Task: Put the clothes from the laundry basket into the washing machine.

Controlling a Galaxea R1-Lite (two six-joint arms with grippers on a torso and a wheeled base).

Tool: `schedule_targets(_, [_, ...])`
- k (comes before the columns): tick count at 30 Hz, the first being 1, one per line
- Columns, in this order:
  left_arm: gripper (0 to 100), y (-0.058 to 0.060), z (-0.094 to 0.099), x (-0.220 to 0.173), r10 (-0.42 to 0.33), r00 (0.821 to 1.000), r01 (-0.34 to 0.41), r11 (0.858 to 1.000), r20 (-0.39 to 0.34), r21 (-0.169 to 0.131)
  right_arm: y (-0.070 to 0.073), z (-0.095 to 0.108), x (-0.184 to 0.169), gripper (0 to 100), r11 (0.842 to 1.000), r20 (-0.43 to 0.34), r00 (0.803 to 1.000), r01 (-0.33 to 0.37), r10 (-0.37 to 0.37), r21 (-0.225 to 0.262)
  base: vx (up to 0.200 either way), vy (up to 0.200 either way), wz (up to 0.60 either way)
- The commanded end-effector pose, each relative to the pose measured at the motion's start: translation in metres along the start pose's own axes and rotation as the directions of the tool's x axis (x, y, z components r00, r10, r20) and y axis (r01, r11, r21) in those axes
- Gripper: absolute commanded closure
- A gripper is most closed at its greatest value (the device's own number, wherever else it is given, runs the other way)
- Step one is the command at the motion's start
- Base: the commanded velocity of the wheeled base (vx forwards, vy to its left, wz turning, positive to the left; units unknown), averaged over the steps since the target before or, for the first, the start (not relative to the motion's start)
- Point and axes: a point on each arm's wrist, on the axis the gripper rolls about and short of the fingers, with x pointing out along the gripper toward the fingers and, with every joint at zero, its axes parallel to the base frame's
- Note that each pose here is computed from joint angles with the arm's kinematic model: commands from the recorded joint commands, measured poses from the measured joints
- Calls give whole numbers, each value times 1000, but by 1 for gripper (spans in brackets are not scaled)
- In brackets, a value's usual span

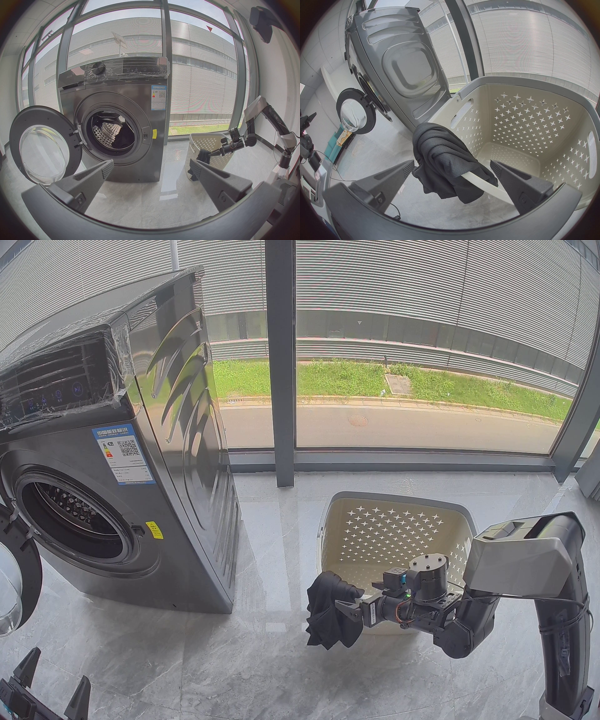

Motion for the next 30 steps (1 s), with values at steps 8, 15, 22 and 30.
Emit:
schedule_targets(8, [0, 0, -5, 0, 0, 1000, 0, 1000, 0, 0, 0, 1, 2, 100, 1000, 9, 1000, -2, 2, 0, 0, 0, 0])
schedule_targets(15, [0, 0, -5, 0, 0, 1000, 0, 1000, 0, 0, -1, 2, -3, 100, 1000, 23, 1000, 1, -1, 0, 0, 0, 0])
schedule_targets(22, [0, 0, -5, 0, 0, 1000, 0, 1000, 0, 0, -3, 9, -18, 100, 1000, 44, 999, 21, -21, -1, 0, 0, 0])
schedule_targets(30, [0, 0, -5, 0, 0, 1000, 0, 1000, 0, 0, -15, 12, -20, 100, 998, 57, 996, 66, -67, 9, 0, 0, 0])
